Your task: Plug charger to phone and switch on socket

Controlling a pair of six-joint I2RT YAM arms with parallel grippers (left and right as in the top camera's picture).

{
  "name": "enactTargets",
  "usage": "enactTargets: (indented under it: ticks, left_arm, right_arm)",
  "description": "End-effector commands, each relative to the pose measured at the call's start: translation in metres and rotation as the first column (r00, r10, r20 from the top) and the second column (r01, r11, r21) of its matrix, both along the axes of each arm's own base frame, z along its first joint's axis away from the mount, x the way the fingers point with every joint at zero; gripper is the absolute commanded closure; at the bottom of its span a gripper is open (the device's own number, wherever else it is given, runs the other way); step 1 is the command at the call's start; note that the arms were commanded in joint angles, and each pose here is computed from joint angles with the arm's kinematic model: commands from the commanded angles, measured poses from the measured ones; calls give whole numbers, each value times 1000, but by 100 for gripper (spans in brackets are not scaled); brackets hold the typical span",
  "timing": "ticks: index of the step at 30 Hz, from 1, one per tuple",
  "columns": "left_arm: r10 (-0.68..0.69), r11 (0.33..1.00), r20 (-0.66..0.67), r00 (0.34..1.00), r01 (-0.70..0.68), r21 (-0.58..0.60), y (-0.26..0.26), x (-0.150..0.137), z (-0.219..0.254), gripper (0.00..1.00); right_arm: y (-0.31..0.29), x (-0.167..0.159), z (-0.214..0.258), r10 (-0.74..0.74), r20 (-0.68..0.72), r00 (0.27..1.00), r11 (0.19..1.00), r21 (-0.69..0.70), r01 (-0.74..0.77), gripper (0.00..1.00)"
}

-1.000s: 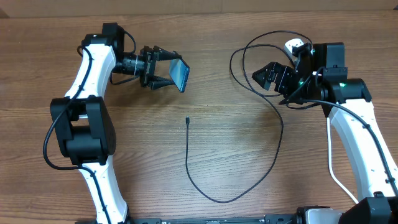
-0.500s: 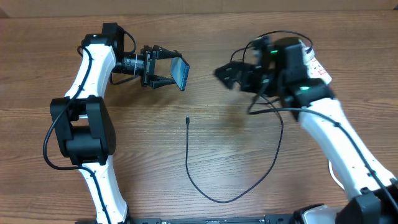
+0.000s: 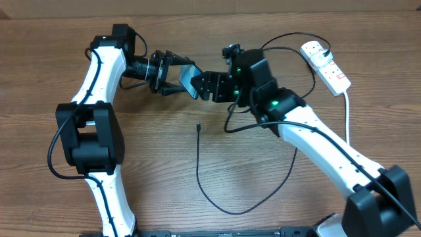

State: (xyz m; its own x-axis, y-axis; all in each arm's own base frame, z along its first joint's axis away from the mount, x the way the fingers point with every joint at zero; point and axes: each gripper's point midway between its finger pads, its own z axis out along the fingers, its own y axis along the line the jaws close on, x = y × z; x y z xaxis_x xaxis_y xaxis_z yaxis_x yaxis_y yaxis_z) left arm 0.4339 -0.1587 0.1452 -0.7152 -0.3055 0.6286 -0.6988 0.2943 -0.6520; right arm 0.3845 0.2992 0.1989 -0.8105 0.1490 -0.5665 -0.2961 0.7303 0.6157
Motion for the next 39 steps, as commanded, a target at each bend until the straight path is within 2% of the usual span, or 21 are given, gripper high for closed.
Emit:
enactTargets:
  ticks: [1,5,15,21,31,33,35,39]
  left_arm:
    - [7,1000,-4,1000,-7,11,-5,3,8,96]
    - [-2,1000,-12,1000,2,14,-11,0,7,96]
    - [-33,999,-10,999,33,20,-24,-5,6,96]
    - [-33,999,-8,999,33,20,-24,-4,6,96]
    - [-39,999,27,999,38,19,-24,-1,7,95]
    - [-48,999,63,997,47,20,-24,2,7,91]
    - [-64,998,113,992,62,26,-24,4,7,80]
    - [-87,996,161,983,80,48,-23,5,4,47]
  right_arm:
    - [8,8,-1,-68,-12,998,998,10,68,21]
    - [15,15,-19,-120,-49,992,993,18,121,27]
    - [23,30,-39,-155,-68,986,986,42,158,59]
    - [23,30,-39,-156,-67,985,986,42,159,95]
    - [18,34,-39,-174,-63,983,984,38,177,96]
    - [13,38,-39,-187,-63,980,981,38,189,96]
    - [7,42,-39,-199,-63,978,979,38,201,96]
    - [-2,49,-39,-219,-64,974,974,38,222,96]
